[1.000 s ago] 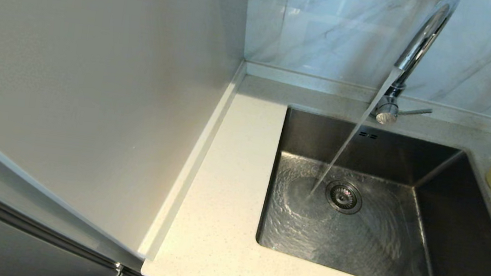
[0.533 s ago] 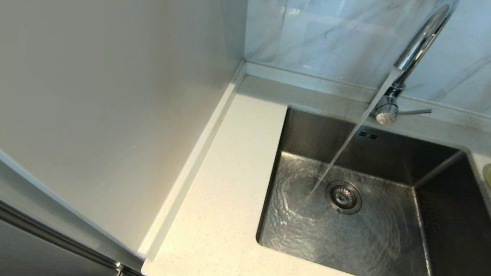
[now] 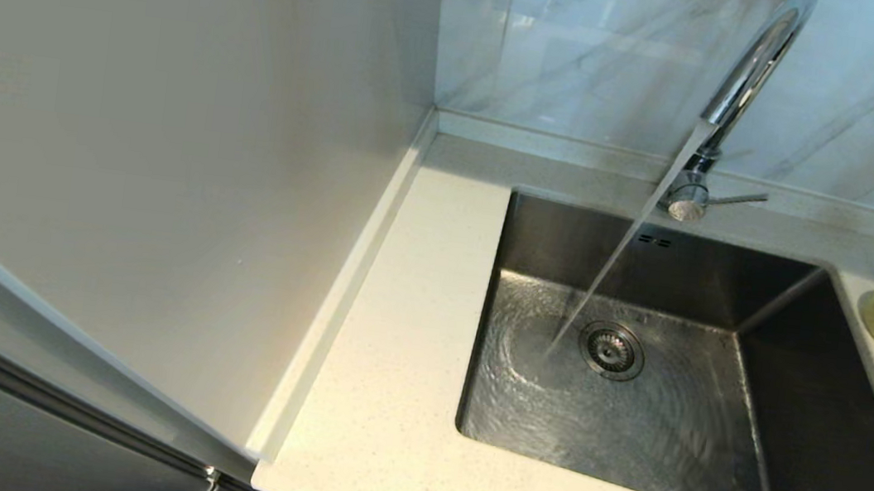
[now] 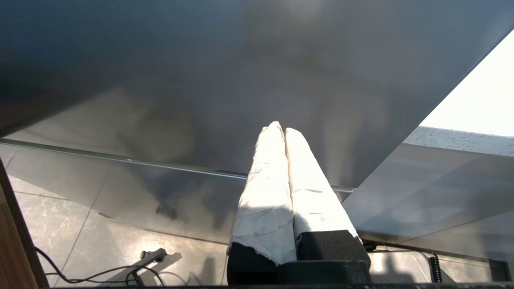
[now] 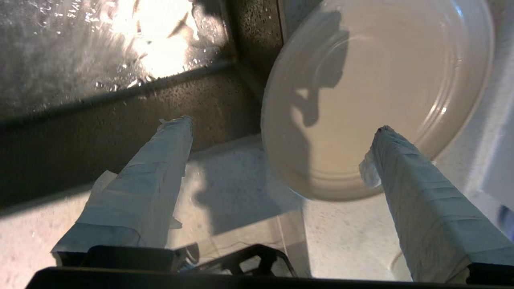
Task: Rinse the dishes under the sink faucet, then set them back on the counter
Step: Pick up the plate
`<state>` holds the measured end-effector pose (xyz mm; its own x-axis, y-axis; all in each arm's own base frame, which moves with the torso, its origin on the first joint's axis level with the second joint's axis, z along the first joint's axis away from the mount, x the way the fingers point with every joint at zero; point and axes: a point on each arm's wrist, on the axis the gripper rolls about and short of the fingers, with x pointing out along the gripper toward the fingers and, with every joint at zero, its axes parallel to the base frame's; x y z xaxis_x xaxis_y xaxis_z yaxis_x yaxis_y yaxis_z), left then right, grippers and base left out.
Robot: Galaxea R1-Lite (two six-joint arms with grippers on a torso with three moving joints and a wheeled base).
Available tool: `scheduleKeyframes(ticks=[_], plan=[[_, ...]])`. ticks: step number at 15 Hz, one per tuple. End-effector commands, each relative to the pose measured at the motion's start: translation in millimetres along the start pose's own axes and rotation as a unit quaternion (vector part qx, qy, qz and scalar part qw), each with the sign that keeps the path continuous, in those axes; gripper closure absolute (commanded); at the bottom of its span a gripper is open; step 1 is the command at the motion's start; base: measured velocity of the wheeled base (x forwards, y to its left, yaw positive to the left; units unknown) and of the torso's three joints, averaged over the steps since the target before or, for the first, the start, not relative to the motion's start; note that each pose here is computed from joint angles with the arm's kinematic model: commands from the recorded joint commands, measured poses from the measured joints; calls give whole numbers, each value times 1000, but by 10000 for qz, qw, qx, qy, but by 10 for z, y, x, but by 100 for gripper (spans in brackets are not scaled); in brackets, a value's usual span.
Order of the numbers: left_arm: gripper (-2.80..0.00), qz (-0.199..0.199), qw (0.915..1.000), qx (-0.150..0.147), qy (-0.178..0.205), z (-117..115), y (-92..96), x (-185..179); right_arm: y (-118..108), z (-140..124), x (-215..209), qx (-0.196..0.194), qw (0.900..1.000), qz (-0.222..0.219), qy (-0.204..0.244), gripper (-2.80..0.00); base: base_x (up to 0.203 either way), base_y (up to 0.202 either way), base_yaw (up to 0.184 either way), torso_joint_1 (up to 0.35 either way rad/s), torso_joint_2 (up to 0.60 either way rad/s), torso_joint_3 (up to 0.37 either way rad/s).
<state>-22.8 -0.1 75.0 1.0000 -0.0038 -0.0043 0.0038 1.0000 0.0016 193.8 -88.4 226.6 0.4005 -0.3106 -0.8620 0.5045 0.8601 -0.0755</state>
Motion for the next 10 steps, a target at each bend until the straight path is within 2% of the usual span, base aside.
scheduleKeyframes(ticks=[1,3,7,10], plan=[[0,-4,10000,-1,1,0,0,0,5,-45,171,41,9999,-35,93,-280,0,0,0,0,0,0],[0,-3,10000,-1,1,0,0,0,-33,-53,349,165,9998,-122,32,-280,0,0,0,0,0,0],[0,-4,10000,-1,1,0,0,0,-172,-61,623,460,9982,-281,244,-280,0,0,0,0,0,0],[0,-4,10000,-1,1,0,0,0,-185,-93,708,485,9976,-269,405,-280,0,0,0,0,0,0]])
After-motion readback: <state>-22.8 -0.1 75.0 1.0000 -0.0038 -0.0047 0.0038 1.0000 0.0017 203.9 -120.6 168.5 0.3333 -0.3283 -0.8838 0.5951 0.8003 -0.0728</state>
